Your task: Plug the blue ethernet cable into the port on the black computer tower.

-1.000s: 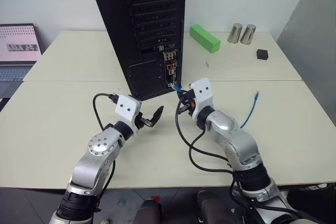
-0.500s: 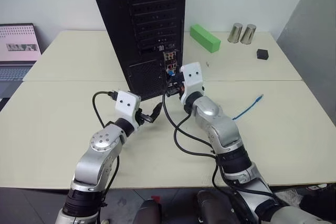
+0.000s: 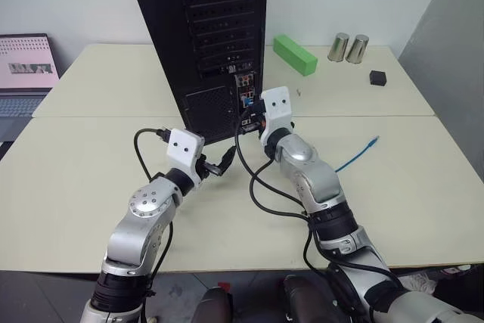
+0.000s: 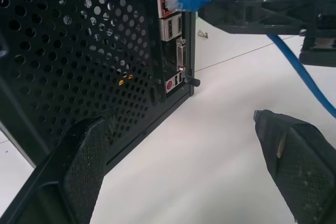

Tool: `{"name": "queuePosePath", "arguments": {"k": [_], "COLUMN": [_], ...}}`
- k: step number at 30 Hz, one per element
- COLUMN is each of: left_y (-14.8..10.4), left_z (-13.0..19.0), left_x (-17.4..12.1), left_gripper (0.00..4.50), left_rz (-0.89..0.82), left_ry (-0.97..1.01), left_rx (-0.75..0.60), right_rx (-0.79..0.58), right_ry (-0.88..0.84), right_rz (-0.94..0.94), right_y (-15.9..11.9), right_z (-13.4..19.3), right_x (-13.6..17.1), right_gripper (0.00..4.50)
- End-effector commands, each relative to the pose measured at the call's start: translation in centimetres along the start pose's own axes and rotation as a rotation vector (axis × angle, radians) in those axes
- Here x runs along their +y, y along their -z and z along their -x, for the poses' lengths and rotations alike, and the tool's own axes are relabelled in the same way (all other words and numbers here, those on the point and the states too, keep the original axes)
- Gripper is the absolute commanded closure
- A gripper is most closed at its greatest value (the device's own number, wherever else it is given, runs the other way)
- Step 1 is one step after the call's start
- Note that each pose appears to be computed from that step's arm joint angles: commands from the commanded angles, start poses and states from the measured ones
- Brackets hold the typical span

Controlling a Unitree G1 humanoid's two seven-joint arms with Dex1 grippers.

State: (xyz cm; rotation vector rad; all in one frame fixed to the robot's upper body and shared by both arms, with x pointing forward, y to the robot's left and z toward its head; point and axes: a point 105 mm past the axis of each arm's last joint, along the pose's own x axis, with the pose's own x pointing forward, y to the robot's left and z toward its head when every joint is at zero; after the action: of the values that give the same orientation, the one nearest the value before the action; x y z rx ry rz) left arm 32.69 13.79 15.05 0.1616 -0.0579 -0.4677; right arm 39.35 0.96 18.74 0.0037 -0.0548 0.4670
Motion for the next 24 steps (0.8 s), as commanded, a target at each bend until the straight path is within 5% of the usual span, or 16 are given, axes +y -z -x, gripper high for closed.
{"name": "queuePosePath", "arguments": {"k": [1,24], "left_y": [-1.91,-2.04], "left_z": [-0.02,-0.15], "left_x": [-0.14,-0.38], "left_gripper": [0.03,0.03], "left_rz": [-0.031,-0.040], "left_ry": [0.004,0.015], "left_rx": [-0.069,-0.075], "right_rx": [-0.074,-0.057], "right_ry": [0.002,-0.010], "right_rz": [0.001,-0.043], "right_y": [-2.10,-2.16], "right_z": [-0.25,-0.97], "right_x": [0.22,0.63], "right_gripper": [4.50,4.50]}}
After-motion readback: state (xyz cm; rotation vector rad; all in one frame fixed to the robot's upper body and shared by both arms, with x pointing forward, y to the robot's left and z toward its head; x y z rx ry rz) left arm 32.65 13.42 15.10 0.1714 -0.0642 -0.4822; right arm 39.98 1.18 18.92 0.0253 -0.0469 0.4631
